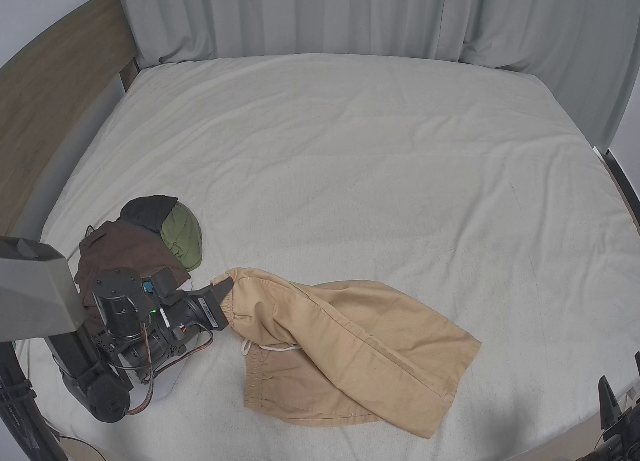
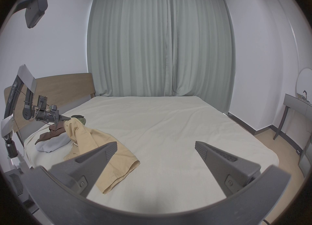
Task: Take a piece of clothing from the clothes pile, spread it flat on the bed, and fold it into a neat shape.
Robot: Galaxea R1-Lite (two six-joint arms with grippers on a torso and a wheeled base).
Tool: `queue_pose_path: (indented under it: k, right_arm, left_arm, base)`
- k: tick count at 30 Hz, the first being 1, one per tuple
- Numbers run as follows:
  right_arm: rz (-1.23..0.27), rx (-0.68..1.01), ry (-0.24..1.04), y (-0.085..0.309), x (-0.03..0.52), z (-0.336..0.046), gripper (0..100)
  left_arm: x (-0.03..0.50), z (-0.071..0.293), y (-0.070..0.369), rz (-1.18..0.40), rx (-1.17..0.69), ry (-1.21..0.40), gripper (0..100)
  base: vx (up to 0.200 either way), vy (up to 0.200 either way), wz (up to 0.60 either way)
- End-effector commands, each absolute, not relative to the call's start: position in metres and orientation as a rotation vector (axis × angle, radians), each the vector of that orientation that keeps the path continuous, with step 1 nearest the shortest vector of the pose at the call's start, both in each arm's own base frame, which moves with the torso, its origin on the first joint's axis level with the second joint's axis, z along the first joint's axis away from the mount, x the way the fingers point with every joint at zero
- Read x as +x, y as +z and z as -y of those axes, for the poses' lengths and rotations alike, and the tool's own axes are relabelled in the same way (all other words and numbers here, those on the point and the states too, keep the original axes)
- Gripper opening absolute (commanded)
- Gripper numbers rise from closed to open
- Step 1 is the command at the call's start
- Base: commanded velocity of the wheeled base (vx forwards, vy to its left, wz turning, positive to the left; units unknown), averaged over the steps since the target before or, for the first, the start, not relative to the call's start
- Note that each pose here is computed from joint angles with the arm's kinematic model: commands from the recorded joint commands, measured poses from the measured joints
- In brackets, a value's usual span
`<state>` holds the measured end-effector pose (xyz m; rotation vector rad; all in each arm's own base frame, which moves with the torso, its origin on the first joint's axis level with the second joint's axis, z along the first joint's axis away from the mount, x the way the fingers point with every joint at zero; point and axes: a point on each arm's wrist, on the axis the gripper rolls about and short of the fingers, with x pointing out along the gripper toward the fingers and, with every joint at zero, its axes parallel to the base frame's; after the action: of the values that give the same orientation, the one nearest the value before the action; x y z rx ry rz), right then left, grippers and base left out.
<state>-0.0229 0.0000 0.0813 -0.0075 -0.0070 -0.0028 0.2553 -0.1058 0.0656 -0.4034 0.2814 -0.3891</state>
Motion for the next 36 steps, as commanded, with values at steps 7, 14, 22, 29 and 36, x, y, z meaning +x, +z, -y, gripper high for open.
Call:
queue_pose_path:
  k: [7,14,22,29,36]
  right_arm:
    - [0.006,-0.008,-0.002,0.076,-0.023,0.0,100]
    - [0.008,-0.008,0.015,0.076,-0.023,0.0,100]
    - [0.269,-0.027,0.018,0.136,-0.031,-0.001,100]
    - [0.147,-0.026,0.095,0.158,-0.011,-0.002,100]
    - [0.042,-0.024,0.171,0.164,0.008,-0.003,100]
  left_arm:
    - [0.257,0.108,0.066,-0.278,-0.41,-0.398,0]
    - [0.256,0.108,0.072,-0.255,-0.409,-0.405,0]
    - [0.257,0.109,0.073,-0.251,-0.41,-0.406,0]
    - [0.255,0.111,0.072,-0.258,-0.408,-0.416,0]
    - [0.254,0.111,0.071,-0.262,-0.407,-0.416,0]
  base:
    - [0.0,0.0,0.0]
    - [0.0,0.0,0.0]
    - [0.0,0.0,0.0]
    - [0.0,0.0,0.0]
    - [0.0,0.0,0.0]
